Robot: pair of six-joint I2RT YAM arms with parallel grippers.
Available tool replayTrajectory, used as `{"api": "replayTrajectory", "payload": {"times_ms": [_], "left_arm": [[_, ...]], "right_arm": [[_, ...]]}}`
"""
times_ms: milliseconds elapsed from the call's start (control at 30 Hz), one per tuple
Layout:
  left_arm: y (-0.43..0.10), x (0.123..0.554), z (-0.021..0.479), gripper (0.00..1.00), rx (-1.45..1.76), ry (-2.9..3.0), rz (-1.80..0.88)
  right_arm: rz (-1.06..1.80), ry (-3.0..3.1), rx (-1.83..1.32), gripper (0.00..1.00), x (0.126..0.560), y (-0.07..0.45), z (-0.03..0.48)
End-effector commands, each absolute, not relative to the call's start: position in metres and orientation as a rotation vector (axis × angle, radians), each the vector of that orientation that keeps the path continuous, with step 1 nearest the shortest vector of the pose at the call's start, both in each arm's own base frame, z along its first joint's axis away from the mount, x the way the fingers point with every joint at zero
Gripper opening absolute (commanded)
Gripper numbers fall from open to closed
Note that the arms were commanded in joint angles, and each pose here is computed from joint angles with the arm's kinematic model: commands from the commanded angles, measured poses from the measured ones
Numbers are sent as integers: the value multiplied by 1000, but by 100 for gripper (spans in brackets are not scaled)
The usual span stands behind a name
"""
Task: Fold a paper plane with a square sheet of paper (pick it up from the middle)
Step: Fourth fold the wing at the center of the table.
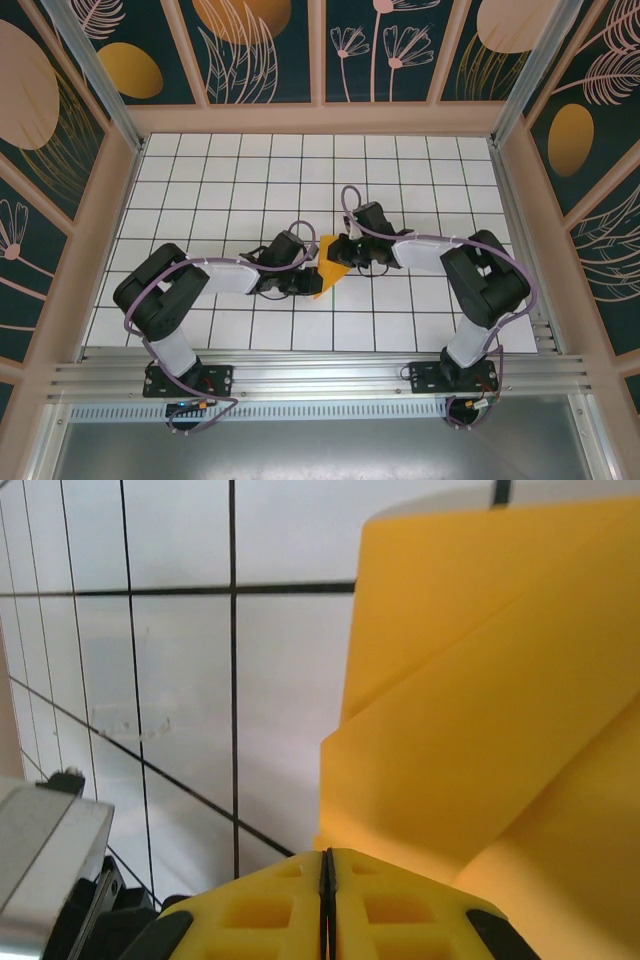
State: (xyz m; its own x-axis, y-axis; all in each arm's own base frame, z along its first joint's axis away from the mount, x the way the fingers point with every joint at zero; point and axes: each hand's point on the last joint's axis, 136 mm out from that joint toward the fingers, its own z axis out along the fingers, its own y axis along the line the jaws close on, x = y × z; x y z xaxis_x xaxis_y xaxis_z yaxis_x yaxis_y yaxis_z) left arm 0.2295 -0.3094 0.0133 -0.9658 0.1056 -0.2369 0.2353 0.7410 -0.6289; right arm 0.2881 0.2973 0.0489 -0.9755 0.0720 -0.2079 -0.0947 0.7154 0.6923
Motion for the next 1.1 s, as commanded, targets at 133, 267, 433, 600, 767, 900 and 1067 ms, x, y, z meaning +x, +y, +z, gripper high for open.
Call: {"api": "replayTrajectory", "payload": {"times_ms": [133,267,433,600,767,900,1067], "left_arm": [[-285,212,-14,8,205,2890,-881],[-288,215,-8,9,204,2871,-896],[-300,226,8,12,212,2820,-948],[-319,248,52,21,226,2671,-1079],[-326,258,57,20,194,2630,-1180],[-329,261,45,19,188,2653,-1194],[-331,255,31,19,194,2696,-1218]], "right_arm": [[1128,2798,-4,10,267,309,24],[1085,2821,13,10,268,305,14],[1003,2856,31,9,270,292,-1],[972,2870,44,9,274,280,-12],[984,2863,25,9,278,277,-14],[999,2860,32,9,282,276,-17],[1002,2860,30,9,284,277,-18]]}}
